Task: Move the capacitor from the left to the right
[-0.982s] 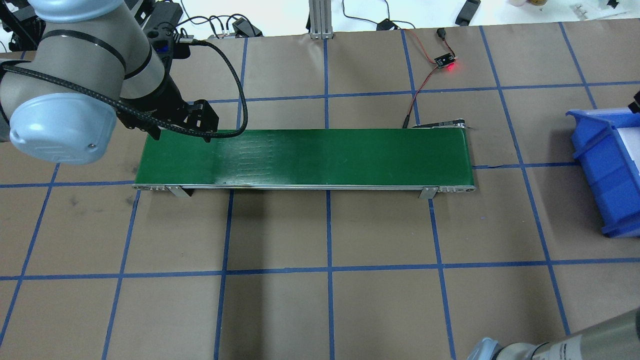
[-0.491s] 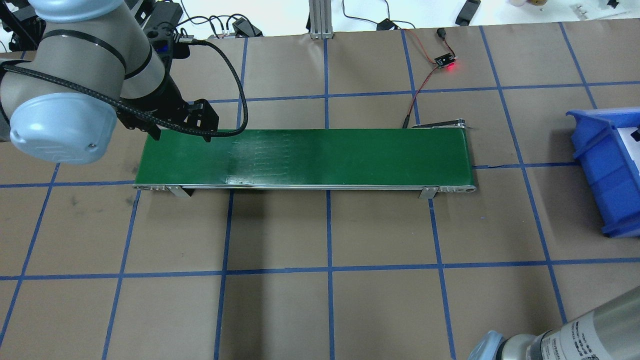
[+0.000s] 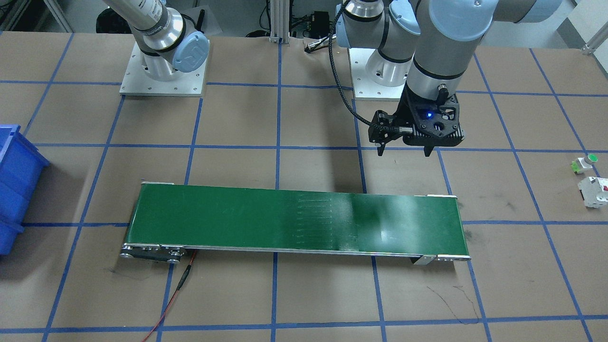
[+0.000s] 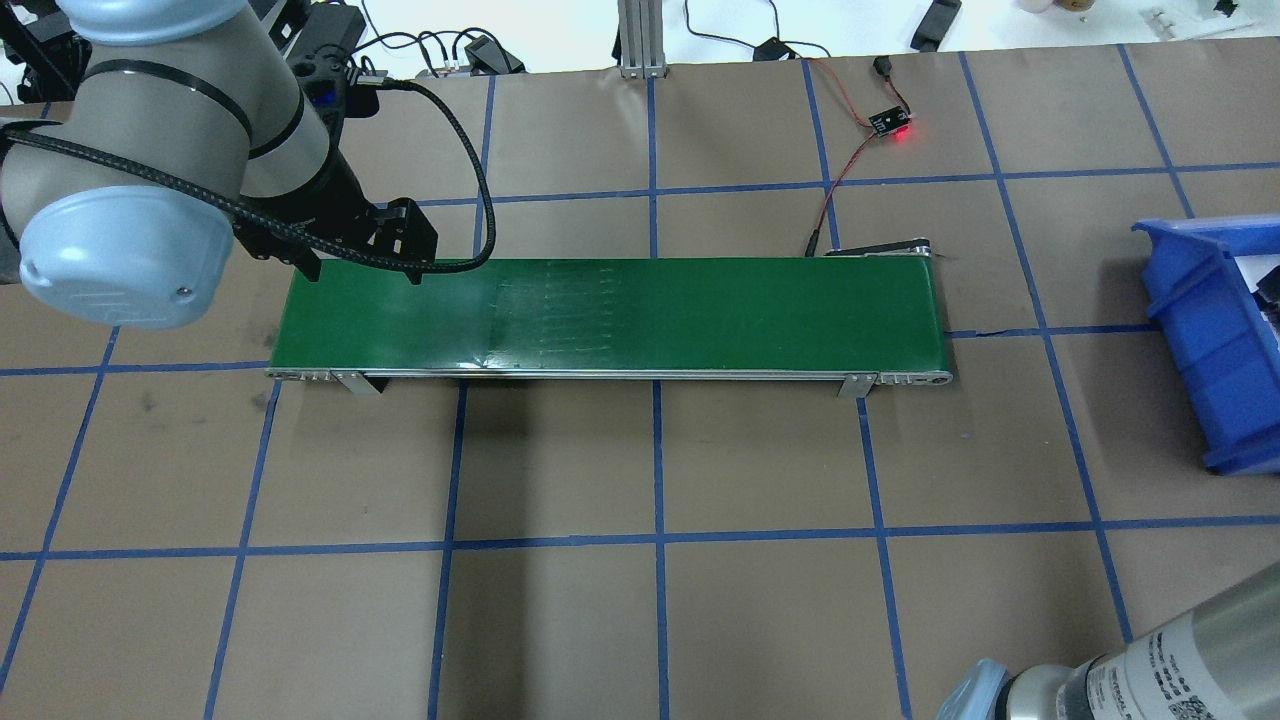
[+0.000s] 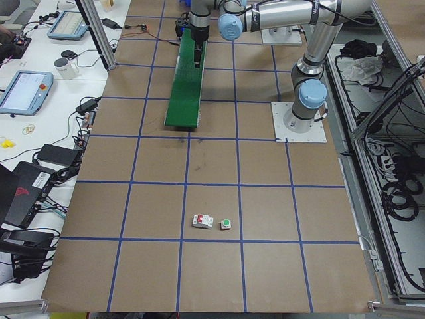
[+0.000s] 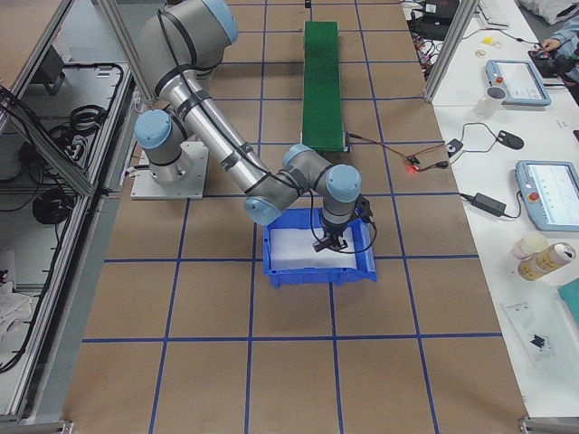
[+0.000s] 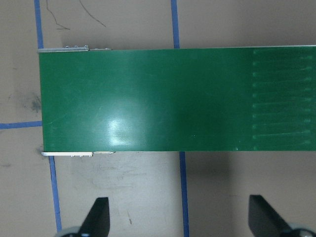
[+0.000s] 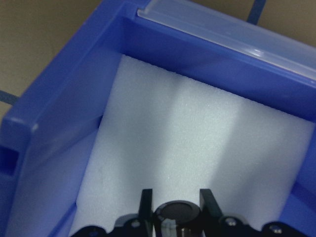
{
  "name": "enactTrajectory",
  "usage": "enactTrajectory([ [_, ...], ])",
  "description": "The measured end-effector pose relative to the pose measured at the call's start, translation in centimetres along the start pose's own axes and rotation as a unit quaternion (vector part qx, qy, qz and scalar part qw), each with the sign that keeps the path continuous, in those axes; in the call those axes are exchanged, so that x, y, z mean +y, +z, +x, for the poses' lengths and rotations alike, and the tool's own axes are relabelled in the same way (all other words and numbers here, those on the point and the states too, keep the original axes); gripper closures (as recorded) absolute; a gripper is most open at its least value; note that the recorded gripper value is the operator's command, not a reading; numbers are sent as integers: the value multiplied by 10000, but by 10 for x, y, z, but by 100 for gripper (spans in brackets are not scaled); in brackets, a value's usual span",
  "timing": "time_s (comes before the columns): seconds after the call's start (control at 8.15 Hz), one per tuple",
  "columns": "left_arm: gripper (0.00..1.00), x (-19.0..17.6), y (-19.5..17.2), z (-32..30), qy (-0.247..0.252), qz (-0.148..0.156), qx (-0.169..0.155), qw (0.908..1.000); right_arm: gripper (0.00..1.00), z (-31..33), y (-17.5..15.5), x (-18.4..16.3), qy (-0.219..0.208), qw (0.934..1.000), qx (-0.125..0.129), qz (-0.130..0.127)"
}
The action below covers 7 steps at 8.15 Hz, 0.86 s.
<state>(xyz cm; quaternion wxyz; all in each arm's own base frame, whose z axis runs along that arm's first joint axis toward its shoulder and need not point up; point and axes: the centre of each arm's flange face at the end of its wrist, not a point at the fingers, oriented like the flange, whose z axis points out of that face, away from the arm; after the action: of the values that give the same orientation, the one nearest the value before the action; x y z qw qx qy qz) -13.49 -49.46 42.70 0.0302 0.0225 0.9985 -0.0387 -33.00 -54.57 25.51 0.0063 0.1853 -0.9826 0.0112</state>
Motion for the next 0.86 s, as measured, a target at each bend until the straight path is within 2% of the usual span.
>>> enactTrajectory([
  [0.25,0,0,0,0,-2,0,-2,10000,0,-1,-11,1,48,9999,93,41],
  [0.37,0,0,0,0,-3,-2,-3,10000,0,-4,-27,3,69,9997,185,107],
  [0.61,0,0,0,0,6,-4,-5,10000,0,-23,-82,8,82,9995,266,176],
  [0.86,0,0,0,0,-44,-5,-6,10000,0,-70,-143,6,138,9995,156,221],
])
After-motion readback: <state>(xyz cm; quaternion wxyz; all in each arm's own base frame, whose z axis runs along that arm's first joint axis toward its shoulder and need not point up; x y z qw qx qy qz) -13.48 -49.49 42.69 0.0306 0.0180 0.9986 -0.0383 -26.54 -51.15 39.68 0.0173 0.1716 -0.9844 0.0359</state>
